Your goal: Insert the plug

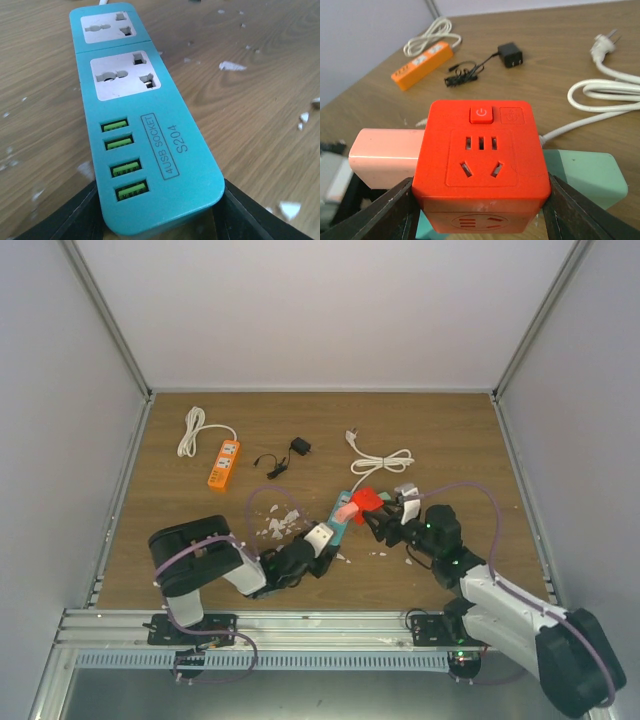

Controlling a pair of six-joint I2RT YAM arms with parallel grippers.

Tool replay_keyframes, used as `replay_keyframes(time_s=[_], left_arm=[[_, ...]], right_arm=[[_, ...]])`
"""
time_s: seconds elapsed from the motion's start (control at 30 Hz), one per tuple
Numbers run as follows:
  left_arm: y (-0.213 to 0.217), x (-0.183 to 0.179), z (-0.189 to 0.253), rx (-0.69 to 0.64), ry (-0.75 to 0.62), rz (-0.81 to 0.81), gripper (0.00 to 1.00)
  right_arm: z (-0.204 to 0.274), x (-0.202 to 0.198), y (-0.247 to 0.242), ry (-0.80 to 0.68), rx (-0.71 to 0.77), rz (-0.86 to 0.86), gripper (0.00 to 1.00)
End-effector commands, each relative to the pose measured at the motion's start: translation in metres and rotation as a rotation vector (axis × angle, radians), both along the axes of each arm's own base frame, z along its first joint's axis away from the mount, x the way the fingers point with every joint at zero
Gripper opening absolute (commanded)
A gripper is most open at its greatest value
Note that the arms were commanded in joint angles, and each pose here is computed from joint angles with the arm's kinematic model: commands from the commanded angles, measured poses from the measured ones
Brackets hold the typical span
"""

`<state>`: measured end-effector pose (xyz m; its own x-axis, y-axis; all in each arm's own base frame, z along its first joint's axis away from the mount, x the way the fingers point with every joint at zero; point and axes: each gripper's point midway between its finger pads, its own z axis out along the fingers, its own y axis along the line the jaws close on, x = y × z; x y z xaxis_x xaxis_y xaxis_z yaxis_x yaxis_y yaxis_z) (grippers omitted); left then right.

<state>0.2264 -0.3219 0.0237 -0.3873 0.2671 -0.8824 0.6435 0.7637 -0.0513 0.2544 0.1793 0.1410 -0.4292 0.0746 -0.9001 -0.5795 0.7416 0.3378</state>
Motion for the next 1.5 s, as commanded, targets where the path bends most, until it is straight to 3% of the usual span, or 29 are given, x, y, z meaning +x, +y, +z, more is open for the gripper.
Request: replay_keyframes(time_s=[0.0,0.1,0.37,0.67,1.17,1.47], left_arm=[[0.019,-0.015,0.002,0.007,0.017,-0.089,0.51],[0.029,-0.024,0.005,0.010,0.028,-0.112,0.51],[0.057,-0.046,0.013,0.010,0.047,-0.144,0.53],[0.066,-0.048,0.008,0.013,0.049,-0.118,0.56],[0.068,-0.043,0.000,0.034,0.049,-0.096,0.55],[0.067,-0.043,-0.003,0.040,0.059,-0.098,0.55]], right_arm=[[0.026,0.015,0.017,-0.180,-0.075,0.014,0.00],[0.030,0.016,0.026,-0.249,-0.108,0.054,0.01],[0.054,-0.019,0.070,-0.498,-0.127,0.372,0.01],[0.026,-0.022,0.098,-0.457,-0.176,0.562,0.00],[0.013,0.010,0.085,-0.449,-0.231,0.395,0.01],[-0.007,0.026,0.083,-0.385,-0.228,0.392,0.01]])
